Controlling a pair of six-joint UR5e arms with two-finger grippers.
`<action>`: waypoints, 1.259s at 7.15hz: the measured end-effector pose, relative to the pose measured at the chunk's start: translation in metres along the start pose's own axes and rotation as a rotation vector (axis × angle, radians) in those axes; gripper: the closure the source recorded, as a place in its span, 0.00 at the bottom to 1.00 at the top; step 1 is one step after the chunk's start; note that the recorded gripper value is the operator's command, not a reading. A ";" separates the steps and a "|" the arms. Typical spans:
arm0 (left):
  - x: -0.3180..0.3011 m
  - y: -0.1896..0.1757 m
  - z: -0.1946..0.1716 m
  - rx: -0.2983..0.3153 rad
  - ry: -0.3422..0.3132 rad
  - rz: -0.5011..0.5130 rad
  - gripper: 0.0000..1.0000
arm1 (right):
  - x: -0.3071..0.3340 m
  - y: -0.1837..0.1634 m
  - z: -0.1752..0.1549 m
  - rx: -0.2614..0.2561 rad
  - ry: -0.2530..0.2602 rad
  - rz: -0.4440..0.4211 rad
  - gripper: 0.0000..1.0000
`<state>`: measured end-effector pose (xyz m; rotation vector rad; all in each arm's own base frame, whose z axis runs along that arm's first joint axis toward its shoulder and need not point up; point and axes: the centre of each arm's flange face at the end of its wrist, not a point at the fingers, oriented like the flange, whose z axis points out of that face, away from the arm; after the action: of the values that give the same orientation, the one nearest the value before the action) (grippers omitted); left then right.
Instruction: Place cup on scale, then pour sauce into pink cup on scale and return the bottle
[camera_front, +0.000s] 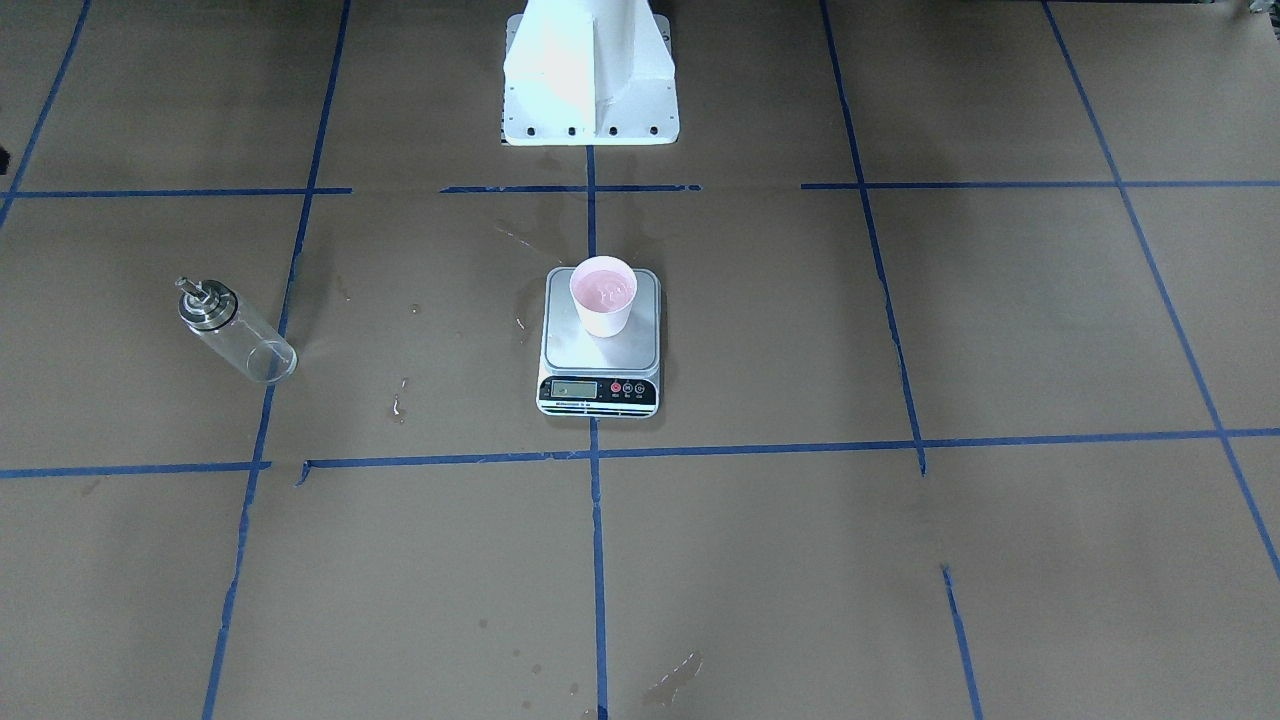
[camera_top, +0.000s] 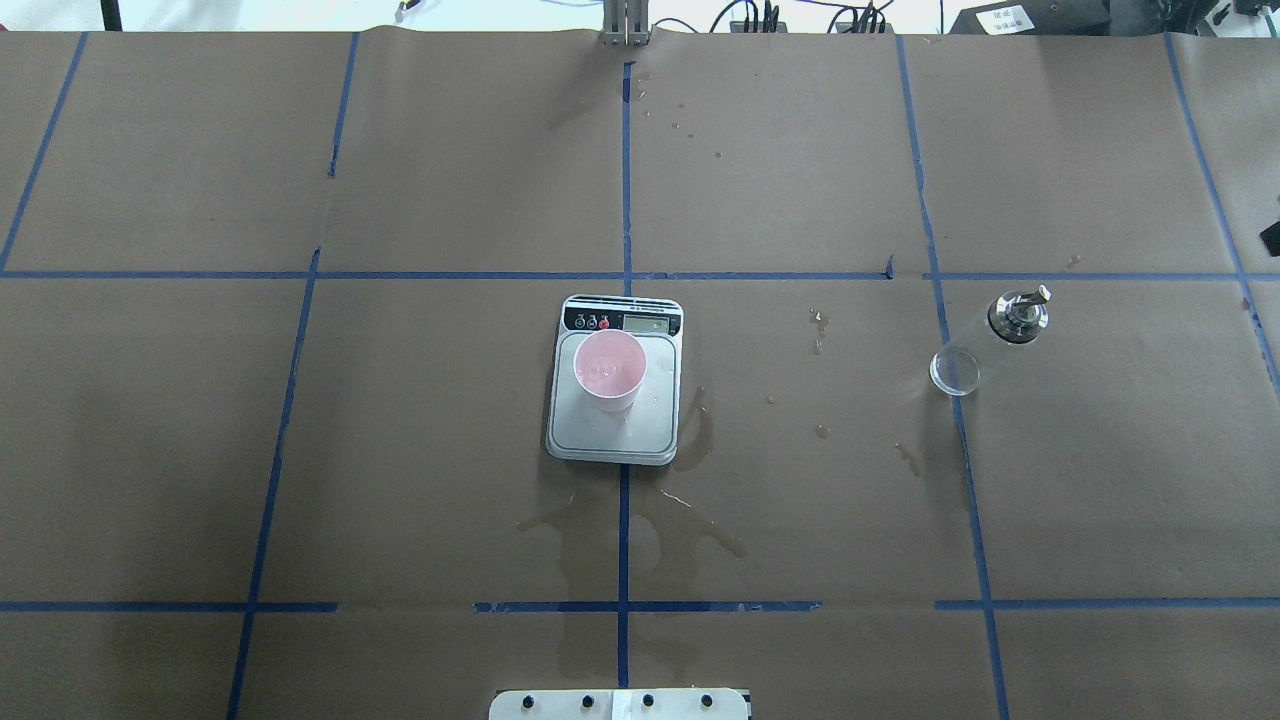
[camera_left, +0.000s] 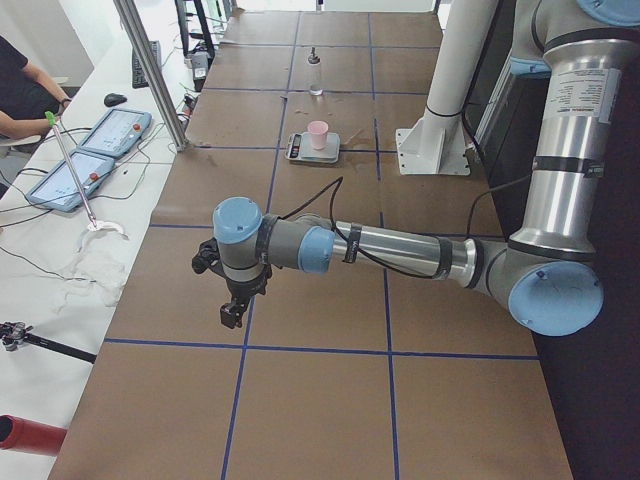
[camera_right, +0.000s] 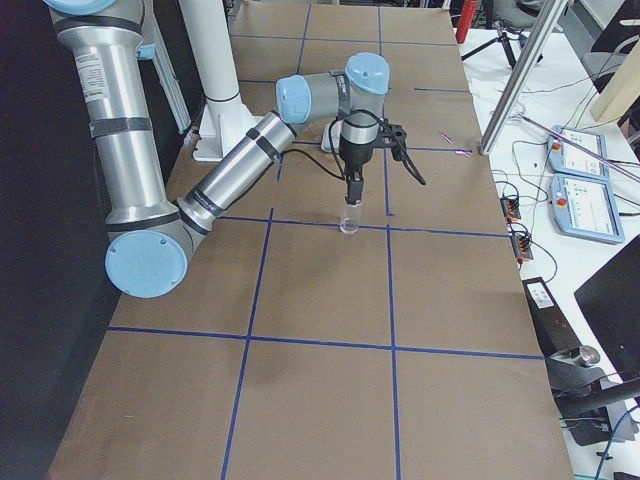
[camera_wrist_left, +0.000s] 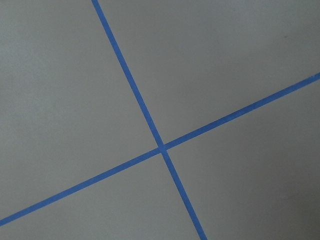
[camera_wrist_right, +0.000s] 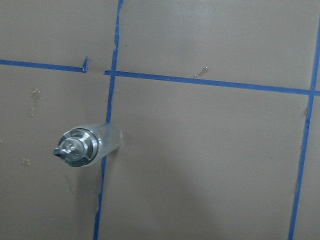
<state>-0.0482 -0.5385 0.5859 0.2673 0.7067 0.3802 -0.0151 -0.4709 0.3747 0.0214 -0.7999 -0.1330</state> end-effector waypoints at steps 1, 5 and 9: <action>0.000 0.000 0.000 -0.001 0.000 -0.001 0.00 | 0.059 -0.009 0.003 -0.013 -0.015 -0.049 0.00; -0.002 0.004 0.003 -0.006 0.002 -0.004 0.00 | 0.208 -0.021 0.088 -0.038 -0.024 -0.097 0.00; -0.013 0.032 0.018 -0.053 0.016 -0.054 0.00 | 0.235 -0.035 0.113 0.040 -0.010 0.018 0.00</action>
<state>-0.0528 -0.5173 0.6184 0.1953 0.7176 0.3495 0.0617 -0.5322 0.6190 0.0511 -0.8121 -0.1000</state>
